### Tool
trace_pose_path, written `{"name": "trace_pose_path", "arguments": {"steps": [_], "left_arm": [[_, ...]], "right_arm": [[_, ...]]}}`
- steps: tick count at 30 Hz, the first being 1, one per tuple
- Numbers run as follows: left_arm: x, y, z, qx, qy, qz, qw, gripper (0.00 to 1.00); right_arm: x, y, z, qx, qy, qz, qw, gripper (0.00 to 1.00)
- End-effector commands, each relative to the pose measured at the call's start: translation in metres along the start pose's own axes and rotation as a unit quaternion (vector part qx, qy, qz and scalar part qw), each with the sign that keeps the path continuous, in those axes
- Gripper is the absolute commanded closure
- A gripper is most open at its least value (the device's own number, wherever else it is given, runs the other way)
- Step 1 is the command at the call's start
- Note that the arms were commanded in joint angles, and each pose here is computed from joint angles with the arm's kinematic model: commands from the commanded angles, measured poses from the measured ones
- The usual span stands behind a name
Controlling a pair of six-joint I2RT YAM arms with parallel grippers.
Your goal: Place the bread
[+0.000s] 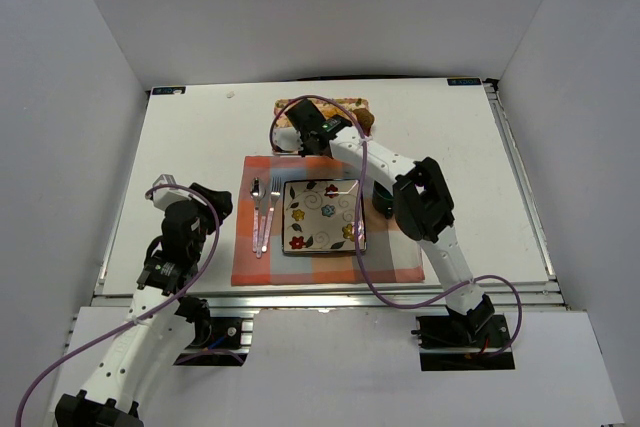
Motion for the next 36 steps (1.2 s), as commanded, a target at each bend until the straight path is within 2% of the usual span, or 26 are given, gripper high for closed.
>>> {"name": "trace_pose_path", "arguments": {"steps": [1, 6, 12, 26, 31, 36], "left_arm": [[-0.001, -0.004, -0.003, 0.000, 0.007, -0.006, 1.000, 0.30], [-0.001, -0.005, -0.004, -0.001, 0.007, -0.007, 1.000, 0.30], [-0.003, -0.007, -0.004, 0.001, 0.007, -0.009, 1.000, 0.30], [-0.008, -0.013, -0.008, -0.002, 0.009, -0.013, 1.000, 0.30], [-0.010, -0.018, -0.008, 0.000, 0.005, -0.018, 1.000, 0.30], [-0.013, -0.022, -0.008, 0.002, 0.002, -0.024, 1.000, 0.30]], "right_arm": [[-0.005, -0.011, -0.009, -0.013, 0.011, -0.016, 1.000, 0.65], [-0.008, -0.011, -0.012, -0.005, 0.011, -0.021, 1.000, 0.85], [-0.027, -0.018, -0.031, 0.029, 0.034, -0.057, 0.997, 0.99], [-0.096, -0.022, -0.069, 0.108, 0.085, -0.159, 0.978, 1.00], [-0.119, -0.018, -0.058, 0.127, 0.053, -0.194, 0.971, 1.00], [-0.160, 0.001, -0.017, 0.139, -0.012, -0.243, 0.960, 1.00]]}}
Point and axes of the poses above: each gripper's point midway between its finger pads, its own x axis out along the fingers, its own z axis along the line the jaws close on, y = z × x, the point moved 4 cm from there along -x, back along the fingers, and after that the axes turned 5 degrees about x, right-handed, at the moved point
